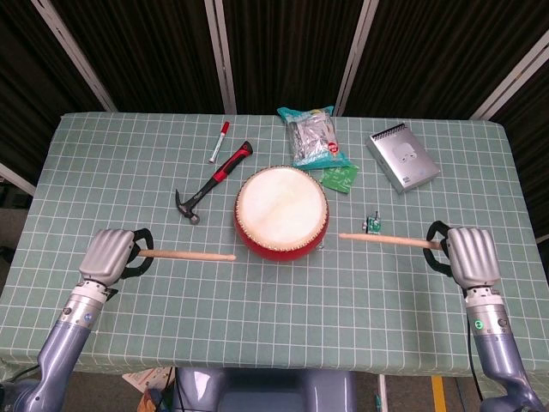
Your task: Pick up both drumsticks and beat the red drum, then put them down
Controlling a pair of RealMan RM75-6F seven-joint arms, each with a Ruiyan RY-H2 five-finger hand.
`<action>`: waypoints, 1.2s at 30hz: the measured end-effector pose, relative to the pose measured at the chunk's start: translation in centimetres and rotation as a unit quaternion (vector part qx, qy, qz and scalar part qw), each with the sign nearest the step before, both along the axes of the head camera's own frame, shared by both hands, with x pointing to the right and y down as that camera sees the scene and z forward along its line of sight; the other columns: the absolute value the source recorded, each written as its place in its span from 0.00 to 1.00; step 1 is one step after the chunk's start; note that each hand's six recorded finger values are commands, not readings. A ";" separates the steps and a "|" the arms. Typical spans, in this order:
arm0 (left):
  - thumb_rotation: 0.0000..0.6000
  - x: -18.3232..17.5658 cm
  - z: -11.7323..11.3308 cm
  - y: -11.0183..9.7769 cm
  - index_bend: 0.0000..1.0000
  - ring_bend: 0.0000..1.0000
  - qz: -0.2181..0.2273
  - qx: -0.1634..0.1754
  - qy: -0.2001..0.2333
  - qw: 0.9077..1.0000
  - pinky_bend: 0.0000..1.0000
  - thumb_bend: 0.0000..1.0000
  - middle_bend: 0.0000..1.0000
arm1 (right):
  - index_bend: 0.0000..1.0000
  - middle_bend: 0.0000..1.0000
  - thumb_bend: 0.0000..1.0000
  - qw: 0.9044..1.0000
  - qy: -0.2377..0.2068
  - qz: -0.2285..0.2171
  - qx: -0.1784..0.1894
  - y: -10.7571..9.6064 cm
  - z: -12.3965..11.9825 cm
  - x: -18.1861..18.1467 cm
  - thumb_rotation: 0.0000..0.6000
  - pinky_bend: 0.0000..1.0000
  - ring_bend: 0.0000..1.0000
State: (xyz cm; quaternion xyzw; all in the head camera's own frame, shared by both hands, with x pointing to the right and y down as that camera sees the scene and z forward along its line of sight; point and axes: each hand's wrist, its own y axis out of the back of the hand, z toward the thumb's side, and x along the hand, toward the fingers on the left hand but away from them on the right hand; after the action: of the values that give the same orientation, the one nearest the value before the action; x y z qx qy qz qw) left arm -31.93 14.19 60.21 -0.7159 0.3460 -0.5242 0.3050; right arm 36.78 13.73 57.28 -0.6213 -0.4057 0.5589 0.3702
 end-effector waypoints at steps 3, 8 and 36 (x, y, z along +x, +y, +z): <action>1.00 -0.5 0.8 1.0 0.76 1.00 0.003 -0.007 -0.011 1.000 1.00 0.49 1.00 | 0.91 1.00 0.77 1.000 0.009 -0.006 -0.011 1.2 0.4 0.4 1.00 1.00 1.00; 1.00 -0.7 2.0 2.0 0.72 1.00 0.011 -0.009 -0.029 0.999 1.00 0.48 1.00 | 0.91 1.00 0.77 0.999 0.027 -0.015 -0.036 3.0 1.4 1.5 1.00 1.00 1.00; 1.00 1.4 7.3 3.8 0.38 0.88 0.033 -0.066 -0.115 0.991 0.98 0.09 0.78 | 0.37 0.91 0.40 0.981 0.128 -0.067 -0.128 5.9 5.5 3.4 1.00 0.92 0.97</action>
State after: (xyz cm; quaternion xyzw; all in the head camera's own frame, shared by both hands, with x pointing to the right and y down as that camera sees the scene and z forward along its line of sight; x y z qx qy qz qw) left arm -30.53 18.02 67.46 -0.6804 0.2493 -0.6144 0.3121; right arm 40.15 19.61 62.76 -0.6123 -0.2379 0.6551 0.3733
